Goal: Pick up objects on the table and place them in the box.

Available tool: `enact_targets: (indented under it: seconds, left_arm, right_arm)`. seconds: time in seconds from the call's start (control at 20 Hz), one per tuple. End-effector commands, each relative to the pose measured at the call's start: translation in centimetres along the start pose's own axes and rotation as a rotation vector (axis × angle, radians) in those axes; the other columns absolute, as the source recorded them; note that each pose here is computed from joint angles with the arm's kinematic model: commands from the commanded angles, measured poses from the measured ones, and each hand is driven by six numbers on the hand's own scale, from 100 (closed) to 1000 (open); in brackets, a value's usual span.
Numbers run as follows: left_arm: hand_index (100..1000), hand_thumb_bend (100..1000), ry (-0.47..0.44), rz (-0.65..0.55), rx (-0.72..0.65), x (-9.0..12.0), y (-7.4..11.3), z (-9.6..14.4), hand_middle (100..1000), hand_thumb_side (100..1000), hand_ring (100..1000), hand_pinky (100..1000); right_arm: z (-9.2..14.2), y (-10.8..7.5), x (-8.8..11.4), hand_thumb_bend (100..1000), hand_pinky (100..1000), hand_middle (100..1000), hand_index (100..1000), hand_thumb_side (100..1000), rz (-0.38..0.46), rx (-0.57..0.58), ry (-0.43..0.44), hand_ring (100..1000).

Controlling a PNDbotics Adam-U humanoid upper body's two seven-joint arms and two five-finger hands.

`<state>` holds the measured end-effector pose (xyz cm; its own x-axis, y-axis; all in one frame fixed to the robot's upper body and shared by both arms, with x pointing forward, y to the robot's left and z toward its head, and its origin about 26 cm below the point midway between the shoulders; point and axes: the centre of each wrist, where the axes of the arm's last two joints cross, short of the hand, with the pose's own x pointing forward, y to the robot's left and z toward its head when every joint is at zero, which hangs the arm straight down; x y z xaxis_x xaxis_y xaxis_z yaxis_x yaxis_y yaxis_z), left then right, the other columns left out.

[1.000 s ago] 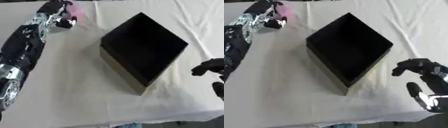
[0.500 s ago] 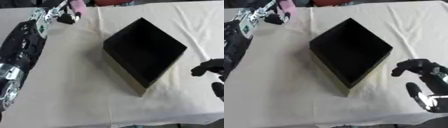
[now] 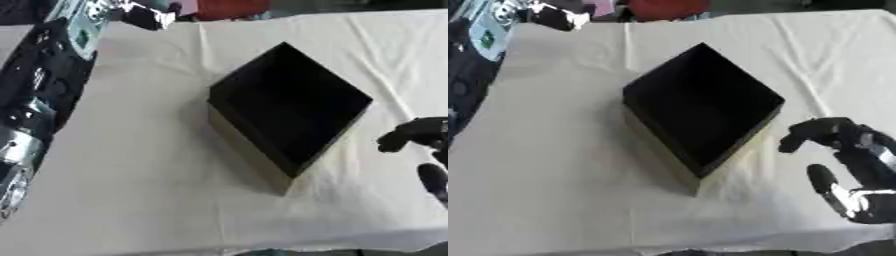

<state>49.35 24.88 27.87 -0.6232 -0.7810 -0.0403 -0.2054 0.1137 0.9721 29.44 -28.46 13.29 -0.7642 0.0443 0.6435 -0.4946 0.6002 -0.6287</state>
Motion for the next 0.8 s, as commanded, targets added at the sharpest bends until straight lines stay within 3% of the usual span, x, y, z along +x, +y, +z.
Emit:
enact_targets:
  seconds: [0.05, 0.4, 0.8]
  left_arm:
    - [576, 100, -0.146, -0.053, 0.044, 2.1, 2.6, -0.9, 448, 234, 507, 648]
    - [579, 100, -0.409, -0.083, -0.013, 7.0, 2.8, -2.2, 451, 239, 512, 652]
    - [584, 100, -0.581, -0.053, -0.156, 10.9, 1.3, -3.1, 467, 261, 522, 657]
  right_arm:
    - [0.0, -0.6, 0.4, 100, 738, 598, 839, 389, 0.115, 0.138, -0.093, 669]
    - [-0.2, -0.6, 0.5, 100, 738, 598, 839, 389, 0.114, 0.142, -0.098, 670]
    - [-0.4, -0.7, 0.6, 100, 737, 598, 839, 390, 0.117, 0.146, -0.107, 670]
